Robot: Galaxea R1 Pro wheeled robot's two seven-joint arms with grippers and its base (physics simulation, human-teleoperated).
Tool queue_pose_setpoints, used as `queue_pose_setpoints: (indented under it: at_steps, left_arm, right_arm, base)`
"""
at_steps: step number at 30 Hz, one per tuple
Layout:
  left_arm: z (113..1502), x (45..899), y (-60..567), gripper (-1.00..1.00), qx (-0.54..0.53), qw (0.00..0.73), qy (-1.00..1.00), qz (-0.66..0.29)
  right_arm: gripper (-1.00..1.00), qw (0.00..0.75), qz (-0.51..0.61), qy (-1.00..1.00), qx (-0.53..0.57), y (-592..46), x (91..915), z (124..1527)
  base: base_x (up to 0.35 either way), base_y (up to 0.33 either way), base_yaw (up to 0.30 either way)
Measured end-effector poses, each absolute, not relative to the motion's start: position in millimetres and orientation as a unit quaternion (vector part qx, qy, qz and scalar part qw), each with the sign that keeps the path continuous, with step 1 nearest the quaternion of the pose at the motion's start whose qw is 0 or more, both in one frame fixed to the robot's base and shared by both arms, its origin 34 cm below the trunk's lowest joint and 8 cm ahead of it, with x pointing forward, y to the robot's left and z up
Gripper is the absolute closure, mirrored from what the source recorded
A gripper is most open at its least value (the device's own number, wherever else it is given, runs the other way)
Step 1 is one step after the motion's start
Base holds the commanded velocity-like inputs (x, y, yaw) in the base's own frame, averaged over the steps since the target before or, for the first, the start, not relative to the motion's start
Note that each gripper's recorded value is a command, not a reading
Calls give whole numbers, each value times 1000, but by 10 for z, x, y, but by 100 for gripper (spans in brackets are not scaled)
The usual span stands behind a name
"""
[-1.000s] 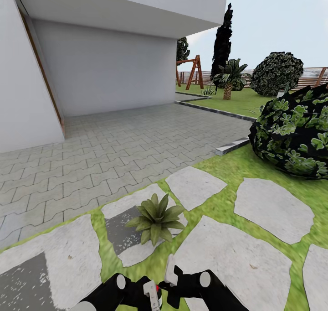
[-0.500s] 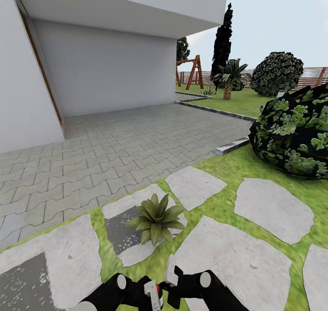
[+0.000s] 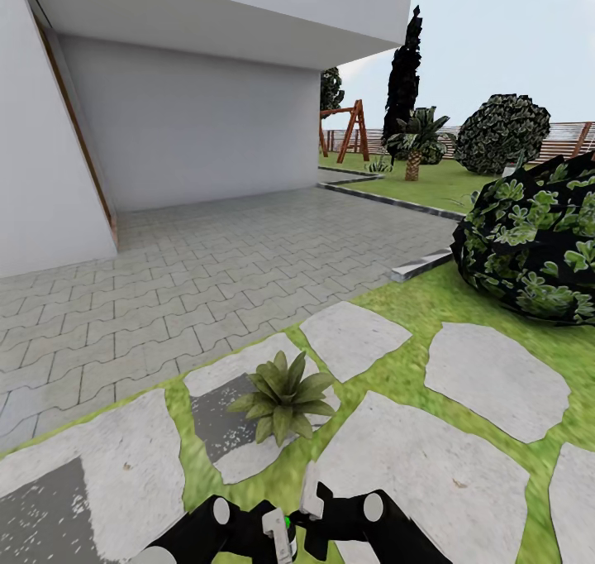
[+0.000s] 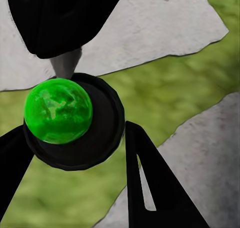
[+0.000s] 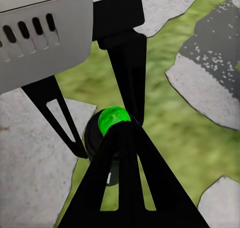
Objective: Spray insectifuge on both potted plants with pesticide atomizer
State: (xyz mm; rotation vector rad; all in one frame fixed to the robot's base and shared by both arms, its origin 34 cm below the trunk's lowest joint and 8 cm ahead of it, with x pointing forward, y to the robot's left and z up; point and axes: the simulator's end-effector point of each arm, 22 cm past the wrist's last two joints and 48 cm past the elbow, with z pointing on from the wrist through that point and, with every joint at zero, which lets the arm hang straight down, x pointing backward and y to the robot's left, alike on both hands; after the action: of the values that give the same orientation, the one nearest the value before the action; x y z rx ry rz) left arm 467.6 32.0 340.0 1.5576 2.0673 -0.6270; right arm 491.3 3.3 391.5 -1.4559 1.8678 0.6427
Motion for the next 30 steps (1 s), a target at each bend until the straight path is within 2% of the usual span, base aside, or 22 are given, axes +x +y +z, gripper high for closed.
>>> queue_pose_setpoints:
  at_steps: [14, 30]
  left_arm:
    - [3312, 4657, 519, 100, 571, 221, 762, -214]
    - [3084, 4666, 1547, 100, 563, 183, 790, -161]
  right_arm:
    - [100, 337, 247, 717, -558, 33, 4913, 3916]
    - [100, 336, 246, 717, -558, 26, 4908, 3906]
  base:
    - [0, 0, 0]
    - [0, 0, 0]
